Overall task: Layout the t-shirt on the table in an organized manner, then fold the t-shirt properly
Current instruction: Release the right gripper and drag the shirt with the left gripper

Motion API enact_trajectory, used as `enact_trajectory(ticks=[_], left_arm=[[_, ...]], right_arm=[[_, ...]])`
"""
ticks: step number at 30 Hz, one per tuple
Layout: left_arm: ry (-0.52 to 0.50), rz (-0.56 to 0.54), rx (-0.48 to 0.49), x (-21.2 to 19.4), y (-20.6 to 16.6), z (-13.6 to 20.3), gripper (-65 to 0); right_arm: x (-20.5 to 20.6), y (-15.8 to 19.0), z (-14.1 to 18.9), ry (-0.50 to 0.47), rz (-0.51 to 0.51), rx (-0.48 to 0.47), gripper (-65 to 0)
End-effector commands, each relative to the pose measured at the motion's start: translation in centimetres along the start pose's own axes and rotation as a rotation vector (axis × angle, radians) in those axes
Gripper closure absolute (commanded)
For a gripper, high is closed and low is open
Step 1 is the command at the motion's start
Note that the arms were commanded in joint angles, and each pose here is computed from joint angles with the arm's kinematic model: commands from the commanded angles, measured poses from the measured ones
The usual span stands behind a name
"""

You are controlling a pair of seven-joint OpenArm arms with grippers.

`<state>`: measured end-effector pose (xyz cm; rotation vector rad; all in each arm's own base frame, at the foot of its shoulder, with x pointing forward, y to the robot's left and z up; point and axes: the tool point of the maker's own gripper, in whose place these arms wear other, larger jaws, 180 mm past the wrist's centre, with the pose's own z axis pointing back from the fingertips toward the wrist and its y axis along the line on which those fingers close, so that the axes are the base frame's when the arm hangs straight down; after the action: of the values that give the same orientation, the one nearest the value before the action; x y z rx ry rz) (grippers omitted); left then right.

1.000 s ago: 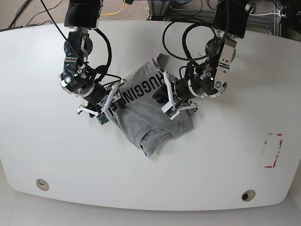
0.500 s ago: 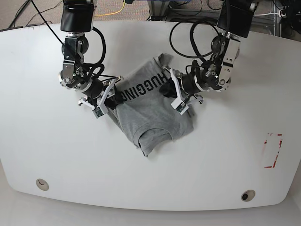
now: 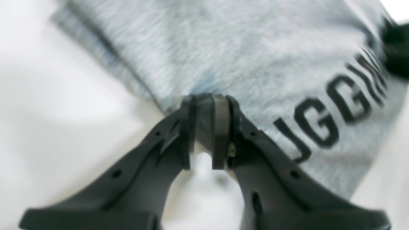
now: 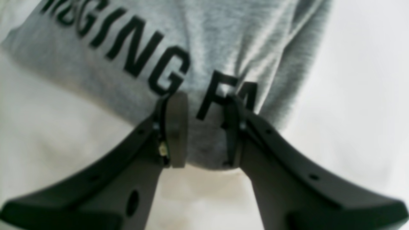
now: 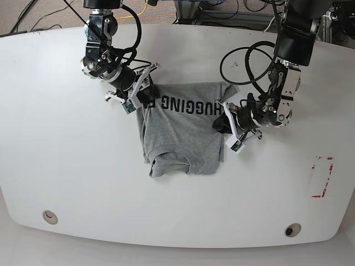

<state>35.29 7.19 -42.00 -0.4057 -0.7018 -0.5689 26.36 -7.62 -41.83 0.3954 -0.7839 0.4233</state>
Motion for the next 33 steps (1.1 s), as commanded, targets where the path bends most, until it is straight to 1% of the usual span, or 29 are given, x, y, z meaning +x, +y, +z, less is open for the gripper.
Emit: enact_trajectory(ticks=[1, 5, 8, 10, 12, 16, 19, 22, 26, 29, 32, 33], left_arm=[[0.083, -0.036, 0.083, -1.3, 2.4, 0.9, -8.2], [0.05, -0.067, 0.088, 0.1, 2.2, 1.5, -8.2], [0.012, -0.117, 0.103, 1.8, 2.3, 2.7, -8.2], [-0.035, -0.155, 0.106, 3.7, 1.8, 3.4, -8.2], [-0.092, -0.202, 0.104, 5.8, 0.9, 4.4, -8.2], [-0.175, -0.257, 0.092, 8.5, -1.1, 5.5, -8.2], [-0.244, -0.26, 0.062, 10.7, -3.4, 5.3, -8.2], [-0.298, -0.216, 0.05, 12.3, -4.8, 4.8, -8.2], [-0.385, -0.127, 0.169, 15.1, -4.5, 4.5, -8.2], [-0.454, -0.119, 0.247, 16.7, -5.1, 4.1, -8.9], [-0.504, -0.112, 0.305, 17.3, -5.9, 3.6, -14.6], [-0.518, -0.101, 0.33, 17.3, -6.0, 3.3, -17.6]], right_arm=[[0.9, -0.5, 0.3, -0.02, 0.017, -0.02, -18.2], [1.8, -0.7, 0.8, -0.028, 0.04, -0.032, -18.2], [3.0, -0.9, 1.9, -0.023, 0.086, -0.058, -18.2], [4.1, -1.0, 2.7, -0.027, 0.118, -0.078, -18.2], [5.9, -1.1, 3.8, -0.053, 0.164, -0.107, -18.4], [7.9, -2.0, 5.9, -0.087, 0.212, -0.171, -18.4], [9.0, -3.2, 6.9, -0.093, 0.239, -0.215, -18.4], [9.6, -4.8, 7.9, -0.087, 0.267, -0.259, -18.4], [10.4, -7.3, 9.3, -0.084, 0.303, -0.322, -18.4], [10.9, -9.0, 10.4, -0.082, 0.322, -0.367, -18.4], [10.9, -10.4, 11.5, -0.071, 0.333, -0.405, -18.4], [11.3, -10.8, 11.8, -0.074, 0.339, -0.417, -18.4]])
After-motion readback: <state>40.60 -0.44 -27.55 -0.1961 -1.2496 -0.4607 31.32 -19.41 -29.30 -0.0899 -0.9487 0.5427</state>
